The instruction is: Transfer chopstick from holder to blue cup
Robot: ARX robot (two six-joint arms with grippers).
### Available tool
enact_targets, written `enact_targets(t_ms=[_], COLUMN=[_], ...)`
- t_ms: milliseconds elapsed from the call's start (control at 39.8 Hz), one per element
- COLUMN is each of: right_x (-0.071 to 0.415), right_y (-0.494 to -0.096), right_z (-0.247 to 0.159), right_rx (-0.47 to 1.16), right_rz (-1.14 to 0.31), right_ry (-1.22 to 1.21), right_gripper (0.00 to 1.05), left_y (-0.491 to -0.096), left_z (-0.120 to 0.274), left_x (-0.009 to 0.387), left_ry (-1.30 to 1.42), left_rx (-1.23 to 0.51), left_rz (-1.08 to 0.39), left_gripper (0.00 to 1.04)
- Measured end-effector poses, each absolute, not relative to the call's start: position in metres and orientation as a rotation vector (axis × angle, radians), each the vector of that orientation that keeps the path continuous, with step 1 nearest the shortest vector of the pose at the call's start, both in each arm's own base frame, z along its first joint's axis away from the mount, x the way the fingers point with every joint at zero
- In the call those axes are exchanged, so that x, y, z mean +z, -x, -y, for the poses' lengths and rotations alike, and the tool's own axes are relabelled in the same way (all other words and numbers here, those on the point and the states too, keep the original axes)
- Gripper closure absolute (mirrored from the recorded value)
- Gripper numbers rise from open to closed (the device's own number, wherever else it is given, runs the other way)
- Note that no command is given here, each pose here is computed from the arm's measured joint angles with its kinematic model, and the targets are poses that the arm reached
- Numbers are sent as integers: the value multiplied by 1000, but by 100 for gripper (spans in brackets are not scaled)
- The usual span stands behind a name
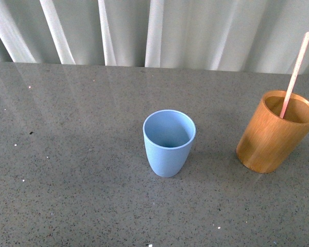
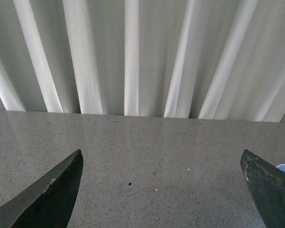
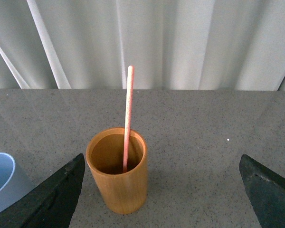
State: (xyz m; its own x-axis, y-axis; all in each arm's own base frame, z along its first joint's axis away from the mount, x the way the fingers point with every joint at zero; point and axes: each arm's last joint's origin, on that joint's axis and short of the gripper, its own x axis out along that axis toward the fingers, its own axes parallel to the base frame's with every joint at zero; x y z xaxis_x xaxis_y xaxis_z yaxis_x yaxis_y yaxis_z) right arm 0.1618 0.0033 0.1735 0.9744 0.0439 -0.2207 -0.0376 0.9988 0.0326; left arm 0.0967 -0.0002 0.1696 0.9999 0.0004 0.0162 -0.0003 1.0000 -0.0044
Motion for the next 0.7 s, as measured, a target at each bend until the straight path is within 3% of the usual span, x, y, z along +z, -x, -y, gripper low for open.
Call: enact_targets(t_ms=[327, 704], right_x=[152, 122], right_y=[-227, -258], right_z=[-3, 1], right_rx=[15, -42], right_rz=[-211, -231], right_ry=[-19, -66], right_gripper=[10, 10], left_y=[-97, -97], left_z=[0, 0], left_x=[170, 170], left_ry=[4, 4], left_rx=[0, 0], left_rz=[16, 16], left_gripper=[7, 7])
